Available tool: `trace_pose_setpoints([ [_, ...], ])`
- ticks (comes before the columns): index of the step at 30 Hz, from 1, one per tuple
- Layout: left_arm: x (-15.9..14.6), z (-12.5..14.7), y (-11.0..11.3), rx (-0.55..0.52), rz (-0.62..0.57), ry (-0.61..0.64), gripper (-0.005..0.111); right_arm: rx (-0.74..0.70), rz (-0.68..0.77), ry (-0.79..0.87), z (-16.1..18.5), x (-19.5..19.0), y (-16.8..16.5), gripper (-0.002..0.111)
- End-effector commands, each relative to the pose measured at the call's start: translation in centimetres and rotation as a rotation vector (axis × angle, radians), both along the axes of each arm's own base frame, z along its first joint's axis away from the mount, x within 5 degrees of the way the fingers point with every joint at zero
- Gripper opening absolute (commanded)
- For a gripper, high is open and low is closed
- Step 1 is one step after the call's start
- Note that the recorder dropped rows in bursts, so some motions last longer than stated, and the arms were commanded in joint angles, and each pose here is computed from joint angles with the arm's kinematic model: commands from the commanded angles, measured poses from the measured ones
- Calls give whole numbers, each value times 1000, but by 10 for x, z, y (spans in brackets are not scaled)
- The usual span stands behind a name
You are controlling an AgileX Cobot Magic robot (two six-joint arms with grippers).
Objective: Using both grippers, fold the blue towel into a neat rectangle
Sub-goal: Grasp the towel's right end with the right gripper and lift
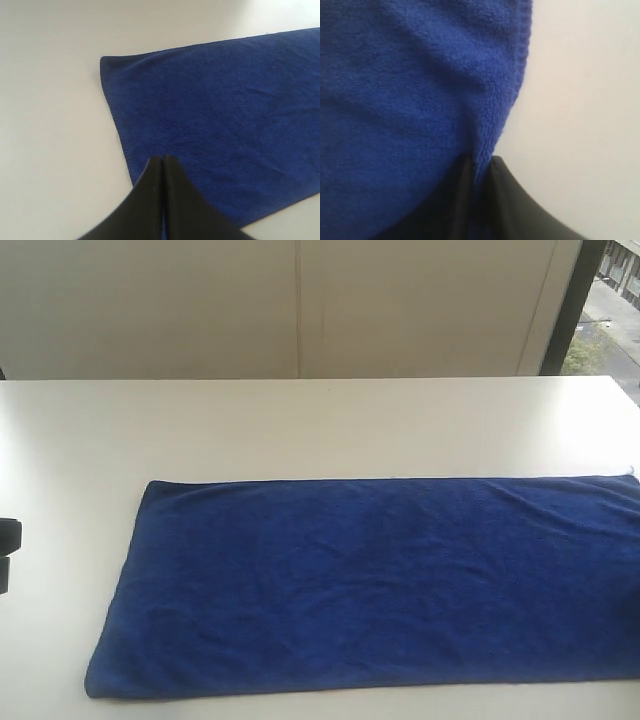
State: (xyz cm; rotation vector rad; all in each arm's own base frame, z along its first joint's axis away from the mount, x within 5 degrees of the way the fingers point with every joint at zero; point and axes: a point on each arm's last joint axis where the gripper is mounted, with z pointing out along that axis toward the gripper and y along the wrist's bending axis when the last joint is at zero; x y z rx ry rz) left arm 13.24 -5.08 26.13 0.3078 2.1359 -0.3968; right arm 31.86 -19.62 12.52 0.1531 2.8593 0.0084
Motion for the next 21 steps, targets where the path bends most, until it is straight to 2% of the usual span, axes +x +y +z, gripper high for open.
trace_pose_setpoints([
  [1, -2, -1, -1, -21, 4, 8, 0, 18, 12, 35, -3, -4, 2, 8],
  [8, -2, -1, -1, -21, 1, 13, 0, 71, -6, 0, 12, 0, 15, 7],
  [16, -2, -1, -1, -20, 0, 15, 0, 78, 184, -33, 32, 28, 82, 0],
  [21, -3, -2, -1, -19, -5, 23, 0, 125, 283, -41, 48, 44, 122, 0],
])
